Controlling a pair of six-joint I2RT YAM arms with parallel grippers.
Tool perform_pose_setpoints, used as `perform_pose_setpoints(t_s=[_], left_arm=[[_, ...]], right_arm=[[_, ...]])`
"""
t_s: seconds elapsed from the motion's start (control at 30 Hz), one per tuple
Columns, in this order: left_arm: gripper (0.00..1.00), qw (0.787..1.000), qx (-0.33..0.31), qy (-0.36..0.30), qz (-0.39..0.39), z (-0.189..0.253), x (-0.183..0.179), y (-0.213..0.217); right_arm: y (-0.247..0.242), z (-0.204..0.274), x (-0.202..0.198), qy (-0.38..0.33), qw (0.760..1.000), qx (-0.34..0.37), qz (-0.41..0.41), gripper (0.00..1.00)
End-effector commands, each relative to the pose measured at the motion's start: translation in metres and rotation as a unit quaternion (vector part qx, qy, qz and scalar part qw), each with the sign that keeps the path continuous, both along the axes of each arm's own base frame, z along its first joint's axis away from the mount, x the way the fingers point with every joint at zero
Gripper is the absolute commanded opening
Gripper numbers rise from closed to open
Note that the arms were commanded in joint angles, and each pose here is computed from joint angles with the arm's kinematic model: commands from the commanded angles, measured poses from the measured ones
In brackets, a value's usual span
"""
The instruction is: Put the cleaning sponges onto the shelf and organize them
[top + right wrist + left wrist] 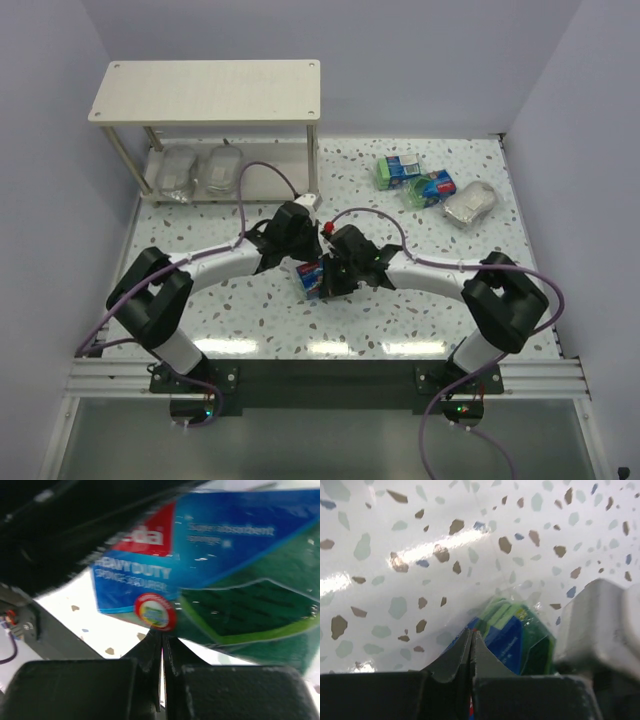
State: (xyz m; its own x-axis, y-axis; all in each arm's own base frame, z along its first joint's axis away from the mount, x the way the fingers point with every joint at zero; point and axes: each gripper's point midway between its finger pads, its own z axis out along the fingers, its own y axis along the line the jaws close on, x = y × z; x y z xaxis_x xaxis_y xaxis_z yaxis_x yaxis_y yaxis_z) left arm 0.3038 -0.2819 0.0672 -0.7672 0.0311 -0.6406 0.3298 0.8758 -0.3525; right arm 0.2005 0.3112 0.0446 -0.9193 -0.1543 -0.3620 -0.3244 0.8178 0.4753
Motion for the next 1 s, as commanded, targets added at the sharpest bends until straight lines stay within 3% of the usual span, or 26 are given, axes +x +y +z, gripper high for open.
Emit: perform_pose_setpoints(t_s=[0.0, 0.27, 0.3, 0.33, 0.4, 0.43, 0.5, 0.57, 0.63, 0.97], left_arm=[[0.01, 0.998, -0.037, -0.045, 0.004, 0.036, 0.022, -0.01], [0.38, 0.996, -0.036, -0.034, 0.079, 0.055, 0.0, 0.046], [0.42, 0.996, -0.04, -0.027, 0.081, 0.053, -0.006, 0.049], [0.46, 0.995, -0.05, -0.027, 0.083, 0.058, -0.012, 0.051], [0.56, 0.994, -0.067, 0.008, 0.084, 0.046, -0.029, 0.051], [0.6, 0.994, -0.078, 0.023, 0.076, 0.041, -0.04, 0.05], [0.61, 0.989, -0.111, 0.043, 0.084, 0.038, -0.048, 0.045], [0.62, 0.982, -0.145, 0.087, 0.085, 0.022, -0.066, 0.041], [0.63, 0.977, -0.176, 0.087, 0.083, 0.021, -0.068, 0.034], [0.62, 0.963, -0.226, 0.092, 0.111, 0.017, -0.053, 0.021]], right_arm=[[0.021, 0.032, 0.012, -0.034, 0.998, 0.061, -0.004, 0.0], [-0.027, 0.046, 0.013, -0.071, 0.996, -0.021, -0.053, 0.01], [-0.033, 0.045, 0.011, -0.071, 0.995, -0.028, -0.056, 0.07], [-0.038, 0.051, 0.01, -0.079, 0.995, -0.027, -0.06, 0.21], [-0.048, 0.048, 0.004, -0.073, 0.995, -0.039, -0.064, 0.32], [-0.051, 0.052, 0.002, -0.074, 0.994, -0.038, -0.065, 0.42], [-0.057, 0.051, 0.002, -0.078, 0.993, -0.046, -0.074, 0.55], [-0.059, 0.054, 0.001, -0.082, 0.993, -0.044, -0.079, 0.61], [-0.062, 0.056, 0.003, -0.087, 0.991, -0.047, -0.085, 0.66], [-0.069, 0.059, 0.001, -0.091, 0.99, -0.05, -0.092, 0.68]])
